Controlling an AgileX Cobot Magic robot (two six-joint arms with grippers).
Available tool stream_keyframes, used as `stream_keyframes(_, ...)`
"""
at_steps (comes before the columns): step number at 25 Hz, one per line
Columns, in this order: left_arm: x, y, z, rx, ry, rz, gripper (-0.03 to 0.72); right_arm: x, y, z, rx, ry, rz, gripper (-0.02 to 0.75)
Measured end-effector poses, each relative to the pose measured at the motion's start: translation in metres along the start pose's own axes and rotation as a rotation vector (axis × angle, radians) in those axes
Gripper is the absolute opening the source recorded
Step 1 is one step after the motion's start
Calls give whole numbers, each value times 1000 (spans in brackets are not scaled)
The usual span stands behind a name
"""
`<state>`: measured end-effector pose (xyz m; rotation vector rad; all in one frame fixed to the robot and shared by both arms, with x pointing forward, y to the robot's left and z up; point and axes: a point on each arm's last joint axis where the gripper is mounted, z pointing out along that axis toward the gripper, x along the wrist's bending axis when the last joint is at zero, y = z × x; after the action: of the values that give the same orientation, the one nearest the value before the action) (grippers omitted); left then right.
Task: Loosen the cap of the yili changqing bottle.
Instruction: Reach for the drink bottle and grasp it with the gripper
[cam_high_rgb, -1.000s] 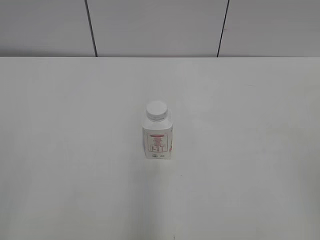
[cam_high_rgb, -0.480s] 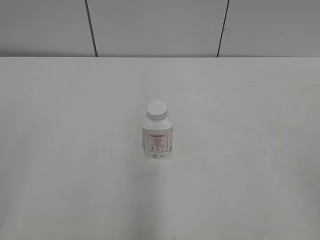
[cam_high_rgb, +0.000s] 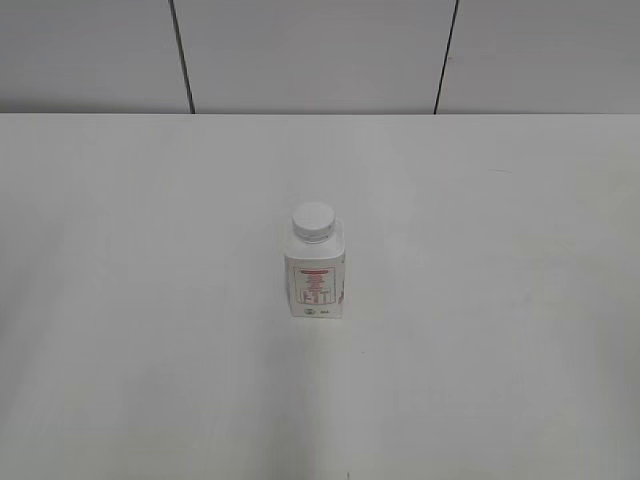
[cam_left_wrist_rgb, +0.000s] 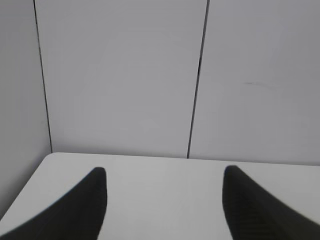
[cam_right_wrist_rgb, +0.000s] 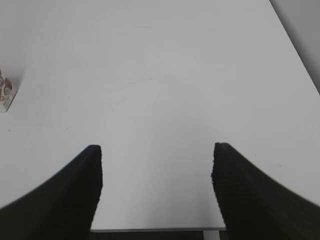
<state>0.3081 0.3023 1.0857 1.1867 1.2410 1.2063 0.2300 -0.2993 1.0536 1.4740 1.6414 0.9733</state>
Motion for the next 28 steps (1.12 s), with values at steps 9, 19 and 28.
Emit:
stream_keyframes(9,4,-19,22,-23,26,-7,454,1,0,0,0,7,4,544)
stream_keyframes(19,1,-41,46,-46,3,17,450,1,0,0,0,7,4,544)
stream_keyframes(28,-7,-63,66,25,-60,60,449,1,0,0,0,7,4,544)
